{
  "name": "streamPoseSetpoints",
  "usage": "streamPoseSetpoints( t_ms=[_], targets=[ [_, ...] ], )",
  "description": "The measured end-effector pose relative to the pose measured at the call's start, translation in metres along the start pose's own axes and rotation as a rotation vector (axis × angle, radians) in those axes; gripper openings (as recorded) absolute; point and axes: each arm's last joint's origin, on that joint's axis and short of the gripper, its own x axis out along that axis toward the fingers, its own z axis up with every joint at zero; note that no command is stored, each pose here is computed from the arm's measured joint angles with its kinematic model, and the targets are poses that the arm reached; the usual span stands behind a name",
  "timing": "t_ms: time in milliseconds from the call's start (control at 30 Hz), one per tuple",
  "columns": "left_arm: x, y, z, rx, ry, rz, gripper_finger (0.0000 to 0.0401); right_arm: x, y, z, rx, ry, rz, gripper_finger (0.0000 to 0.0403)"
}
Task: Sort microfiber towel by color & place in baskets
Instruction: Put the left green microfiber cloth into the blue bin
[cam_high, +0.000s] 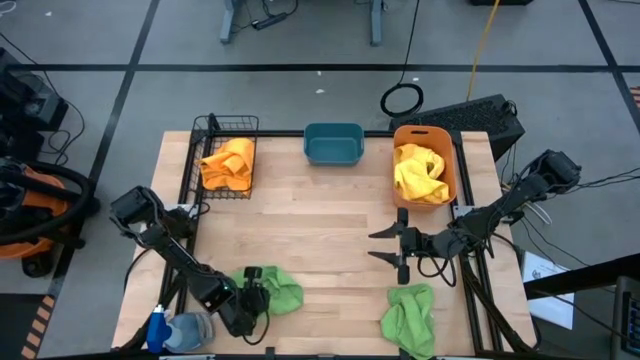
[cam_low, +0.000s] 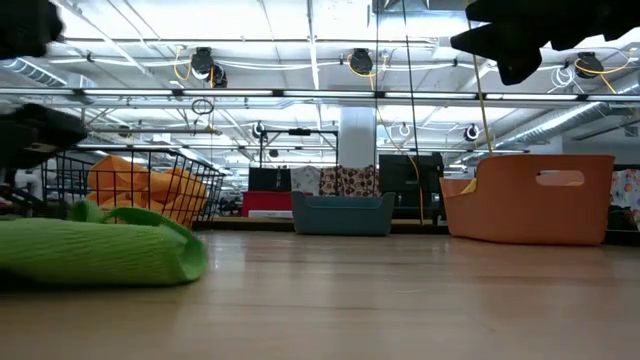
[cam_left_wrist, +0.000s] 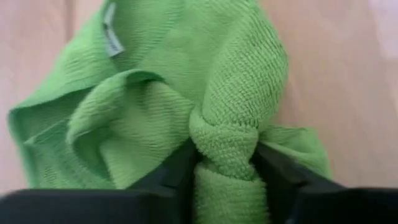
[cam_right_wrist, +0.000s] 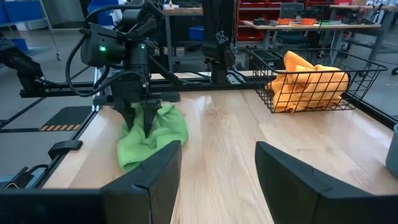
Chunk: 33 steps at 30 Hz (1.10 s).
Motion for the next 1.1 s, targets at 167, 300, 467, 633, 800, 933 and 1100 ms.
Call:
streamPoseSetpoints(
  t_ms=[167,300,467,633,800,933,1100],
  targets=[
    [0.007,0.014,0.012,0.02,-0.06,0.072,0.0022,0.0,0.0,0.0,0.0,-0.001,0.0,0.0196],
    [0.008,0.024,0.027,0.089,-0.101,0.162,0.0031,0.0,0.0,0.0,0.0,-0.001,0.0,0.0196],
    [0.004,0.038,0.057,0.19,-0.152,0.253,0.0037,0.001,0.001,-0.002,-0.005,0.007,-0.001,0.0196],
    [-0.002,0.058,0.092,0.246,-0.189,0.312,0.0024,0.005,0.002,-0.008,-0.024,0.033,-0.013,0.0196],
    [-0.01,0.078,0.122,0.292,-0.222,0.373,0.0022,0.008,0.003,-0.013,-0.037,0.048,-0.03,0.0196],
    [-0.02,0.088,0.142,0.321,-0.259,0.396,0.0022,0.01,0.001,-0.015,-0.024,0.048,-0.084,0.0196],
    [-0.035,0.092,0.164,0.355,-0.31,0.412,0.0027,0.017,-0.003,-0.02,-0.013,0.066,-0.126,0.0196]
  ],
)
